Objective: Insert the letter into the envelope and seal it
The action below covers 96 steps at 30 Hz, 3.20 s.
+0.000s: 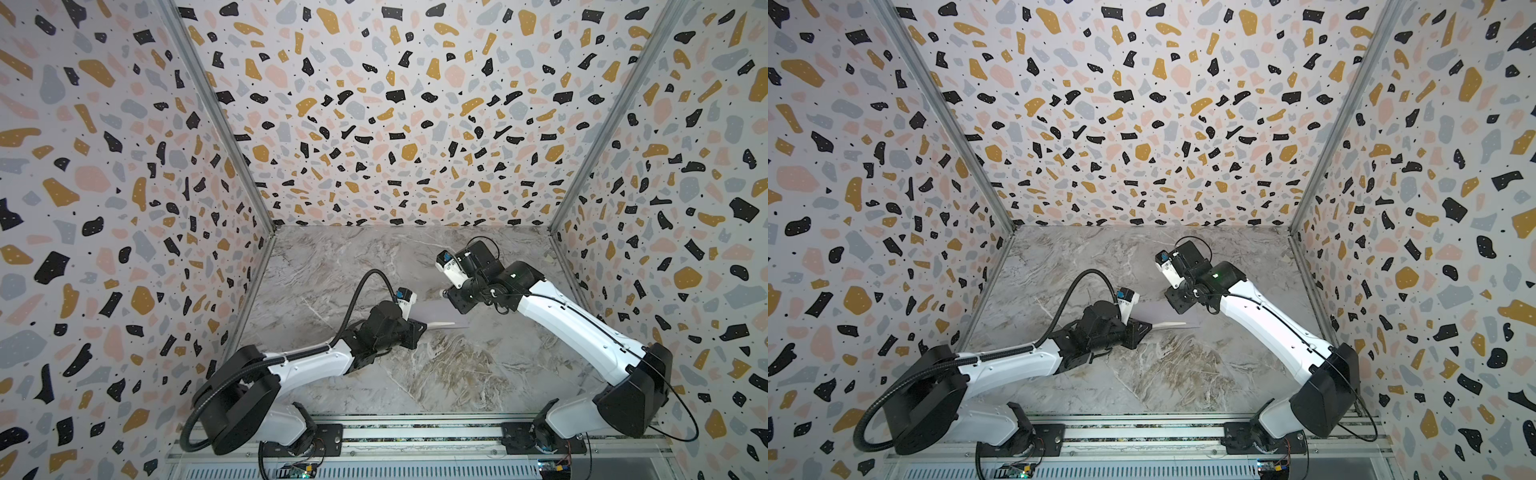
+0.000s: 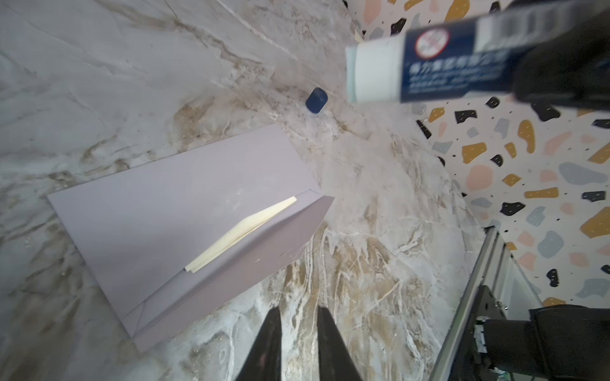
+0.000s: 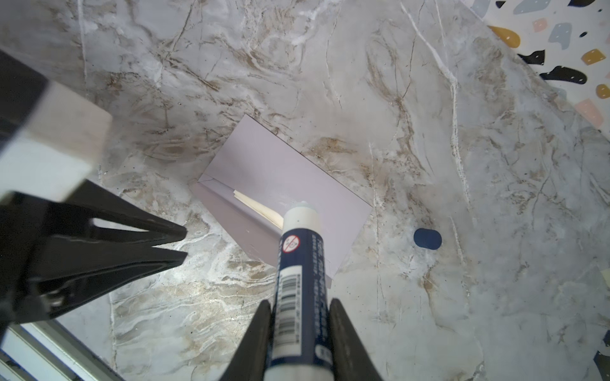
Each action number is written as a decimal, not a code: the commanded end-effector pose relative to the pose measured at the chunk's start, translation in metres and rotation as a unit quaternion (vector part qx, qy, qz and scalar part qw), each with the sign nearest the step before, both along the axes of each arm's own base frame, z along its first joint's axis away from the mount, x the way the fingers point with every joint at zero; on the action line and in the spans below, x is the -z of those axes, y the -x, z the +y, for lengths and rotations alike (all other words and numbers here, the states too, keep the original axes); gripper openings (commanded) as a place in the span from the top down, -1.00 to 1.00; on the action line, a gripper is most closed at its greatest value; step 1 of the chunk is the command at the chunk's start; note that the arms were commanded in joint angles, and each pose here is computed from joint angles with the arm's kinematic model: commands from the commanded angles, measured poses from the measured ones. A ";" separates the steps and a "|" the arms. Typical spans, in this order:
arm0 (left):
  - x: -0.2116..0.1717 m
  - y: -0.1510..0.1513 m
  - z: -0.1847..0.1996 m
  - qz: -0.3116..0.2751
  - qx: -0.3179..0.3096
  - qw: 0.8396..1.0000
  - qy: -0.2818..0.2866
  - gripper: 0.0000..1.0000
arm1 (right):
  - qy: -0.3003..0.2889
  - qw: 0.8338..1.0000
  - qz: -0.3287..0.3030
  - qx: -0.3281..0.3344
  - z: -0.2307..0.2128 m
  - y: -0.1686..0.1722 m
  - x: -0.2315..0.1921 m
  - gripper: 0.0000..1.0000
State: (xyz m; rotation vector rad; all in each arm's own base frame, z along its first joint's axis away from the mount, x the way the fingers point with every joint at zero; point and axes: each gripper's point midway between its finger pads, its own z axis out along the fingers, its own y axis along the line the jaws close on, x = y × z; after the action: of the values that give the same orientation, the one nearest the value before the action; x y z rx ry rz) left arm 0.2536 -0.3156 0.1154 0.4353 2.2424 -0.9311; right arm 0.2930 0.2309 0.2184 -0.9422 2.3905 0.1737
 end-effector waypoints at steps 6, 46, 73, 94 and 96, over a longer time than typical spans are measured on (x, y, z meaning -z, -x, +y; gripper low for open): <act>0.016 -0.013 -0.019 -0.019 0.007 1.000 0.009 0.65 | -0.005 1.000 0.001 0.023 -0.009 -0.005 -0.010 1.00; -0.058 -0.032 0.006 -0.095 -0.046 0.994 0.008 0.54 | 0.000 0.999 0.043 0.024 -0.014 -0.005 0.003 1.00; 0.069 -0.022 -0.010 0.022 0.011 0.998 -0.056 0.83 | -0.015 0.998 0.065 0.009 -0.005 -0.001 0.007 1.00; 0.074 -0.005 0.004 0.038 -0.005 0.999 -0.024 0.86 | 0.032 0.987 0.159 0.000 0.012 -0.010 0.061 1.00; 0.057 -0.010 0.002 0.023 -0.008 1.000 -0.013 0.86 | 0.037 0.986 0.164 0.000 0.014 -0.014 0.065 1.00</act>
State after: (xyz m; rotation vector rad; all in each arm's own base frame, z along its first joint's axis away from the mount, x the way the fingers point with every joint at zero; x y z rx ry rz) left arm 0.2567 -0.3069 0.0277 0.4235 2.3899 -0.8613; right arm 0.3017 0.2435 0.1435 -1.0073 2.7218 0.2699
